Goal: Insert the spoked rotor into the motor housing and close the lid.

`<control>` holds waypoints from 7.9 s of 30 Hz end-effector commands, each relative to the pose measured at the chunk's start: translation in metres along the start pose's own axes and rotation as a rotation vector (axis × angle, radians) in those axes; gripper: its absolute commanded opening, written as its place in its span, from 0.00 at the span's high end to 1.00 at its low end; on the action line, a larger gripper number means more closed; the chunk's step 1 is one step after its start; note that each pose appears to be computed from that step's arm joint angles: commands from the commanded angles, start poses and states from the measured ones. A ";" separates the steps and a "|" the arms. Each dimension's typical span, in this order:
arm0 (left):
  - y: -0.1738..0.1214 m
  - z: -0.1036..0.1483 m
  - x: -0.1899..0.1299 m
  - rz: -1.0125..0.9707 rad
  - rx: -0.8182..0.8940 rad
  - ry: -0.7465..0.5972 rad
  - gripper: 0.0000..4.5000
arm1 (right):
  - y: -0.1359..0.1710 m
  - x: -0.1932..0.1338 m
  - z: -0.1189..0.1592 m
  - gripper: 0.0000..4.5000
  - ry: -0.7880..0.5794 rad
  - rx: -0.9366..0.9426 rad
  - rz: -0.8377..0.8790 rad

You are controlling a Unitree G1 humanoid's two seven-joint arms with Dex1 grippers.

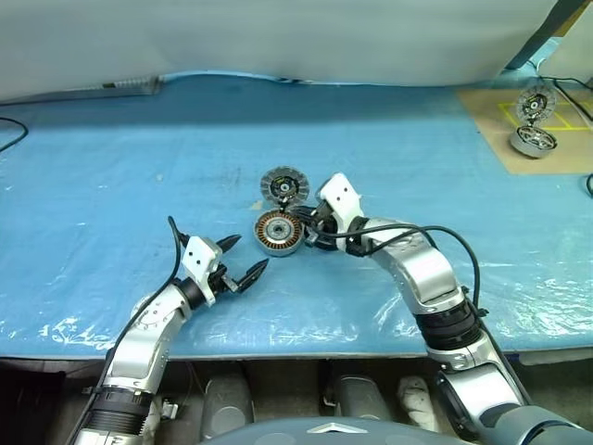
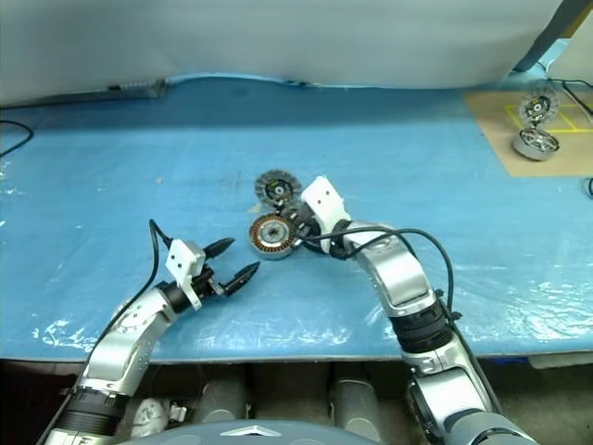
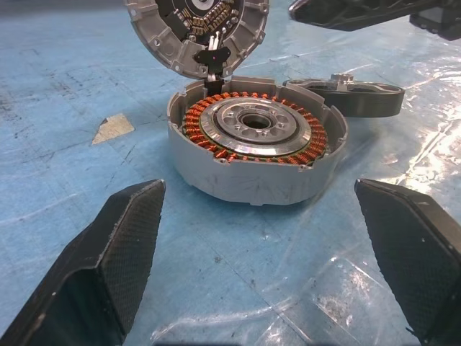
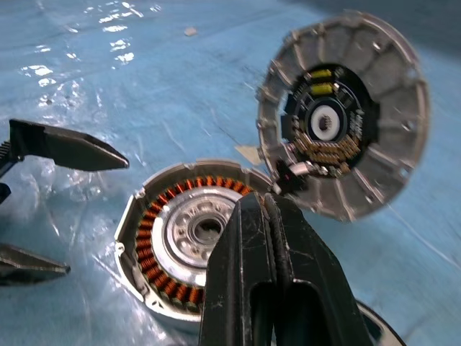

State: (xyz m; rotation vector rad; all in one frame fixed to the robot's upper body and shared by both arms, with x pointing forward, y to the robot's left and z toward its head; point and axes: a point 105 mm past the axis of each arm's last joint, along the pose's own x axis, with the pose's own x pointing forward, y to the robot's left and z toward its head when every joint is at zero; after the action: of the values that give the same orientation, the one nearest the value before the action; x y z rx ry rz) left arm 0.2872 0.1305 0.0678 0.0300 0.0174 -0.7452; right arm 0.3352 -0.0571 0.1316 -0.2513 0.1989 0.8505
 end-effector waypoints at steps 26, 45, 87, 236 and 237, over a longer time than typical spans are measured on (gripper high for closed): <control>-0.003 0.010 0.000 -0.009 0.024 -0.028 0.00 | -0.018 -0.026 -0.039 0.44 0.162 -0.011 0.008; -0.004 0.008 -0.005 0.014 0.020 -0.029 0.00 | -0.015 -0.025 -0.061 0.71 0.249 -0.036 0.069; -0.003 0.008 -0.007 0.023 0.030 -0.034 0.00 | 0.026 0.021 0.024 0.73 0.089 -0.166 0.189; -0.005 0.013 -0.010 0.013 0.046 -0.032 0.00 | 0.022 0.063 -0.004 1.00 -0.034 0.180 0.575; -0.005 0.013 -0.009 0.012 0.045 -0.032 0.00 | 0.024 0.061 -0.002 1.00 -0.048 0.173 0.570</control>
State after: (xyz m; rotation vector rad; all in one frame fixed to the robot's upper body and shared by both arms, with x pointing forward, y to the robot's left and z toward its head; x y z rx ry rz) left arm 0.2773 0.1342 0.0695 0.0471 0.0110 -0.7218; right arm 0.3593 -0.0035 0.1048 0.0013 0.3318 1.3961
